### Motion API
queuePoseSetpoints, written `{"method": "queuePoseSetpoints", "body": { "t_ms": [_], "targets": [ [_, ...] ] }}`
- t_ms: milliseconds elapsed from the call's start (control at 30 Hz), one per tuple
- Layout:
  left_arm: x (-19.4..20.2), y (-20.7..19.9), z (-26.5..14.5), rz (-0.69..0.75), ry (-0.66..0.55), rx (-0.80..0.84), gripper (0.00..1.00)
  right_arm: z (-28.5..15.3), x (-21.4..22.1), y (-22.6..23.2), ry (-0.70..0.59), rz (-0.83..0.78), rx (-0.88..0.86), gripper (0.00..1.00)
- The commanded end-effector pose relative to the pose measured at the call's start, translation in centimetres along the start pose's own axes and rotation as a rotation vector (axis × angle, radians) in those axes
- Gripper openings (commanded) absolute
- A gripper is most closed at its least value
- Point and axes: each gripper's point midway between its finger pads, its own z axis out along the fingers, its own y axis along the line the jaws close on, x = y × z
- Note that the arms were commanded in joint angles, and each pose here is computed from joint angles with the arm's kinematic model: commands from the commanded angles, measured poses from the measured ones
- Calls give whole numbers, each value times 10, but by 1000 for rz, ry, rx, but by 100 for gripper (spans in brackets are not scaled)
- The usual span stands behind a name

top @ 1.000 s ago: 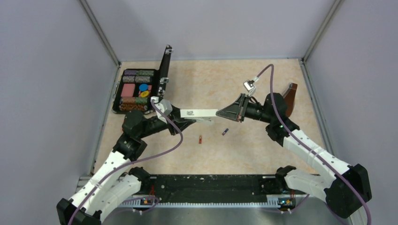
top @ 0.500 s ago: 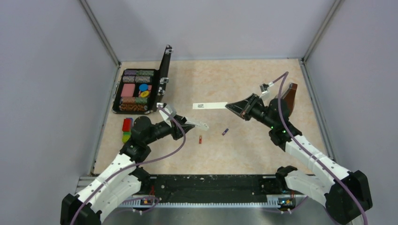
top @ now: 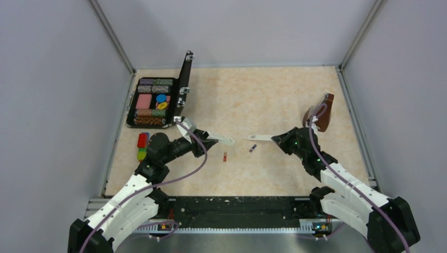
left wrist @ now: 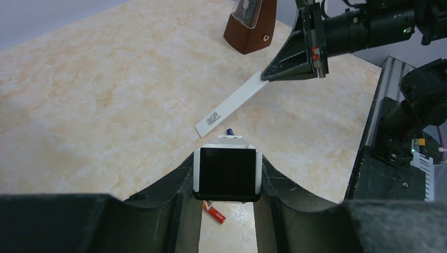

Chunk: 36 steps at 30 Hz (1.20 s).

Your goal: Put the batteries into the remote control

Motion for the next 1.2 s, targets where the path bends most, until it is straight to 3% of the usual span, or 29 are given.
{"method": "queuePoseSetpoints", "body": {
  "t_ms": [0, 67, 267, 400, 533, 633, 767, 933, 1167],
  "targets": [
    [-34, -7, 1, 41, -102, 29, 0, 4, -11, -45, -90, -33, 155, 0],
    [-35, -7, 1, 44, -106, 32, 0, 3, -11, -56, -97, -47, 201, 1],
    [-39, -7, 1, 37, -115, 27, 0, -7, -19, -65, -104, -137, 290, 39],
    [-45, -9, 0, 40, -128, 28, 0, -12, -23, -47, -86, -200, 246, 55],
    [-50, -15, -2, 58, -131, 51, 0, -14, -19, 3, -22, -311, 39, 52],
    [-51, -25, -4, 67, -115, 109, 0, -23, 0, 59, 96, -421, -230, 51],
    [-59, -54, -9, 62, -90, 267, 0, -67, 39, 126, 295, -656, -689, 63],
    [-73, -93, -20, 44, -32, 510, 0, -124, 60, 158, 376, -882, -1013, 74],
    [-97, -113, -27, 54, -15, 653, 0, -173, 88, 186, 434, -1091, -1254, 84]
  ]
}}
